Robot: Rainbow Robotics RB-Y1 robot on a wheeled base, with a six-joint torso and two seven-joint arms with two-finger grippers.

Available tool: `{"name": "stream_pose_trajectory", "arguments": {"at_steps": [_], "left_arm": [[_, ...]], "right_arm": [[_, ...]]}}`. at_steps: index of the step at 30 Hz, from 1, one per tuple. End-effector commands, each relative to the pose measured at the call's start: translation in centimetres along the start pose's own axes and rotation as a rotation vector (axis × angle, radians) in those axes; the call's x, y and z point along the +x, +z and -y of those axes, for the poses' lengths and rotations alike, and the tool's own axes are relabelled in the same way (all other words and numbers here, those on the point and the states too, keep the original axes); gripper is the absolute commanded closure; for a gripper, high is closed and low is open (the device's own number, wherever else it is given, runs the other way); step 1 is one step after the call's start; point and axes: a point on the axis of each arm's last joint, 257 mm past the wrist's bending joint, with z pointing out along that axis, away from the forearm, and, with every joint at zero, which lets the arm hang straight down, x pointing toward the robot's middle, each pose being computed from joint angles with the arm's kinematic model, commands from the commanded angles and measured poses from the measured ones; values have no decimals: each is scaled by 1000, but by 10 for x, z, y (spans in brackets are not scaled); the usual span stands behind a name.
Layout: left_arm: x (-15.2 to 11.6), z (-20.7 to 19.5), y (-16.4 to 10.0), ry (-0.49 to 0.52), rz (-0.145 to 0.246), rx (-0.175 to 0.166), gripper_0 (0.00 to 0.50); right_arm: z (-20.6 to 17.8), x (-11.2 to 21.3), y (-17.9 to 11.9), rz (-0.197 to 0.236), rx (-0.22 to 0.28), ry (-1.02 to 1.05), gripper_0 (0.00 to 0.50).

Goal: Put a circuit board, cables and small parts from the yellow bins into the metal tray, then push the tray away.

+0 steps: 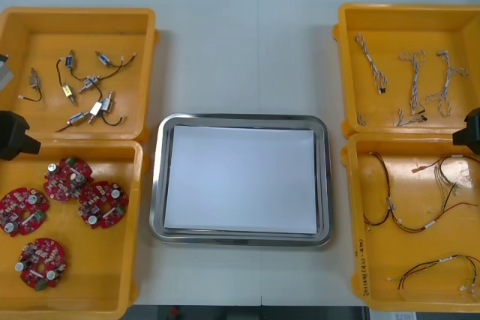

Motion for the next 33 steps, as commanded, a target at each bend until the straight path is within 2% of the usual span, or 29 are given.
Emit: {"name": "stream_pose_trajectory", "arguments": {"at_steps": [1, 7, 15, 20, 23, 33], "left_arm": [[2, 5, 2, -44, -8, 6, 0], [4, 2, 0, -11, -10, 4, 0], [9, 0, 1, 56, 37, 25, 0], [19, -2, 1, 96, 31, 25, 0], [29, -5, 1, 130, 25, 8, 0], [54, -7, 9, 198, 33, -2, 0]], "right_arm": [[-5, -5, -5, 32, 1, 13, 0], [-4, 4, 2, 17, 4, 57, 0], [-2, 17, 7, 15, 13, 108, 0], [-3, 26, 11, 25, 3, 182, 0], [-6, 35, 12, 37, -7, 232, 0], [-6, 74, 29, -31, -11, 316, 0]]}}
